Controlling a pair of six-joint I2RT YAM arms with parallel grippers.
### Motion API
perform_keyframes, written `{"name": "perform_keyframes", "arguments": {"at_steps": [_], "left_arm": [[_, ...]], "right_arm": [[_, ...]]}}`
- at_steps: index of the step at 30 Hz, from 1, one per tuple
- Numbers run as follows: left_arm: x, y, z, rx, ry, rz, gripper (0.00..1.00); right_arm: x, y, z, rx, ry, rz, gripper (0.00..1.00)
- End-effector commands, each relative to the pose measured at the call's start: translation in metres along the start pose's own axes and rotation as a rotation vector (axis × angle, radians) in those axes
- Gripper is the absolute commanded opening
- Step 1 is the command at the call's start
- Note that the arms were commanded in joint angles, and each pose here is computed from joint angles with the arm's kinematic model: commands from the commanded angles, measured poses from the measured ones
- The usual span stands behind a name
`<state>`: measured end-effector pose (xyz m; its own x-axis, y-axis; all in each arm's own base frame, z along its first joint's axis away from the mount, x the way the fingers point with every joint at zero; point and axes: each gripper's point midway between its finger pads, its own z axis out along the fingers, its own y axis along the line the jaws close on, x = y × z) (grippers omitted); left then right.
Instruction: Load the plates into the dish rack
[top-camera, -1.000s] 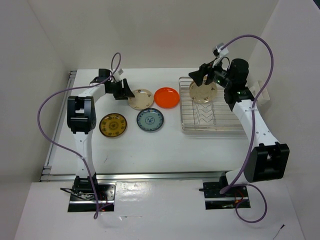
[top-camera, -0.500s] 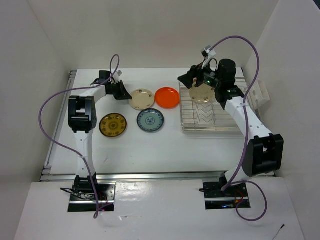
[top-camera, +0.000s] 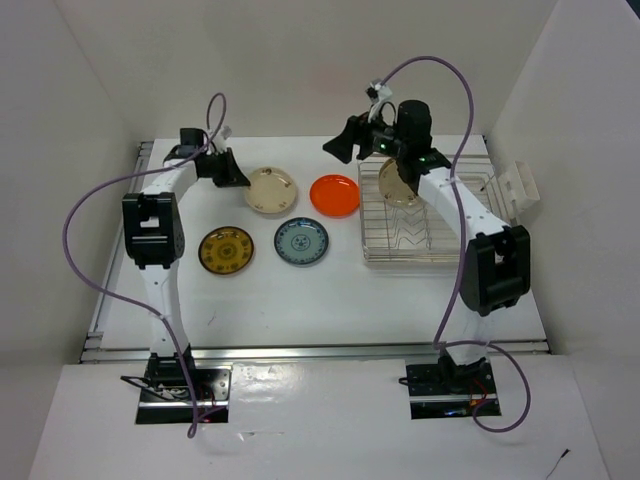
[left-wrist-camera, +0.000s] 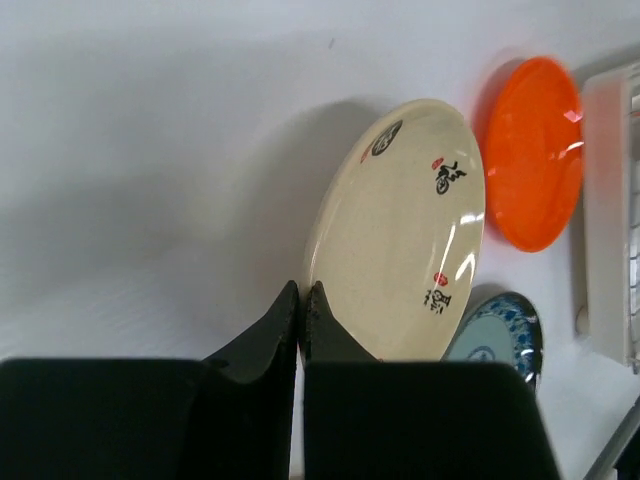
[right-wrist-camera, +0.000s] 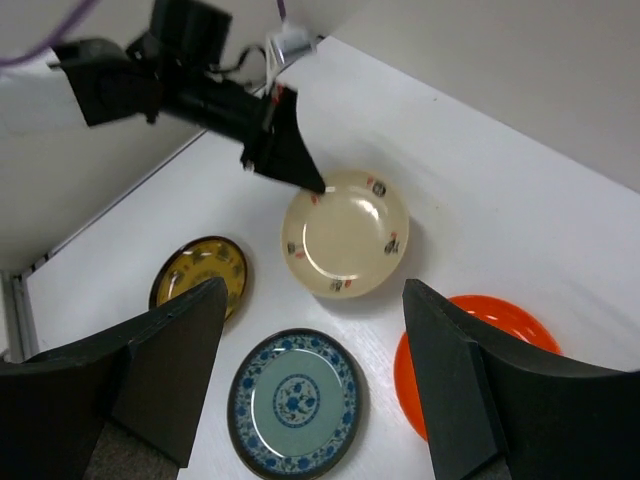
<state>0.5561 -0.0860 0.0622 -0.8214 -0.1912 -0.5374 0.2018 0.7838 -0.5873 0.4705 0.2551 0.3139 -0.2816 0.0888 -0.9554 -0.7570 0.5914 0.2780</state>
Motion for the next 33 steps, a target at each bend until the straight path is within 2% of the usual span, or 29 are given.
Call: {"name": "perform_keyframes", "arguments": {"at_steps": [1, 5, 14, 16, 18, 20, 21, 25, 27, 28, 29, 30, 31, 32, 33], "left_arm": [[-0.077, -0.068, -0.073, 0.089, -0.186, 0.301, 0.00], [-0.079, -0.107, -0.097, 0.187, -0.195, 0.387, 0.00], [-0.040, -0.186, -0.091, 0.415, -0.121, 0.510, 0.00], [-0.036, -0.192, -0.088, 0.426, -0.113, 0.517, 0.00], [-0.033, -0.197, -0.092, 0.452, -0.108, 0.519, 0.00], [-0.031, -0.203, -0.091, 0.471, -0.105, 0.521, 0.00], [-0.033, -0.207, -0.095, 0.472, -0.112, 0.529, 0.00], [-0.032, -0.208, -0.096, 0.482, -0.108, 0.520, 0.00], [-0.035, -0.209, -0.098, 0.473, -0.115, 0.541, 0.16], [-0.031, -0.205, -0.097, 0.450, -0.098, 0.528, 0.20], [-0.035, -0.206, -0.101, 0.436, -0.109, 0.557, 0.24], [-0.036, -0.205, -0.102, 0.424, -0.109, 0.567, 0.49], [-0.035, -0.205, -0.105, 0.408, -0.107, 0.572, 0.61], [-0.036, -0.201, -0.108, 0.400, -0.103, 0.566, 0.69], [-0.042, -0.202, -0.119, 0.391, -0.125, 0.574, 1.00]], "right_arm": [[0.005, 0.018, 0.017, -0.087, 0.021, 0.017, 0.79], [0.026, 0.011, 0.042, -0.112, 0.044, 0.035, 0.79], [0.063, 0.019, 0.079, -0.236, 0.161, 0.122, 0.78], [0.063, 0.019, 0.079, -0.237, 0.161, 0.122, 0.73], [0.072, 0.022, 0.081, -0.242, 0.182, 0.136, 0.57], [0.086, 0.020, 0.082, -0.255, 0.213, 0.153, 0.27], [0.090, 0.020, 0.081, -0.251, 0.230, 0.168, 0.03], [0.089, 0.028, 0.075, -0.303, 0.242, 0.117, 0.00], [0.076, 0.027, 0.070, -0.290, 0.224, 0.005, 0.00], [0.075, 0.027, 0.065, -0.274, 0.242, -0.014, 0.00], [0.068, 0.024, 0.063, -0.273, 0.230, -0.129, 0.00], [0.046, 0.029, 0.056, -0.267, 0.204, -0.206, 0.00], [0.043, 0.030, 0.048, -0.252, 0.225, -0.242, 0.00], [0.031, 0.014, 0.038, -0.194, 0.218, -0.299, 0.00], [0.005, 0.013, 0.025, -0.162, 0.181, -0.406, 0.00]]}}
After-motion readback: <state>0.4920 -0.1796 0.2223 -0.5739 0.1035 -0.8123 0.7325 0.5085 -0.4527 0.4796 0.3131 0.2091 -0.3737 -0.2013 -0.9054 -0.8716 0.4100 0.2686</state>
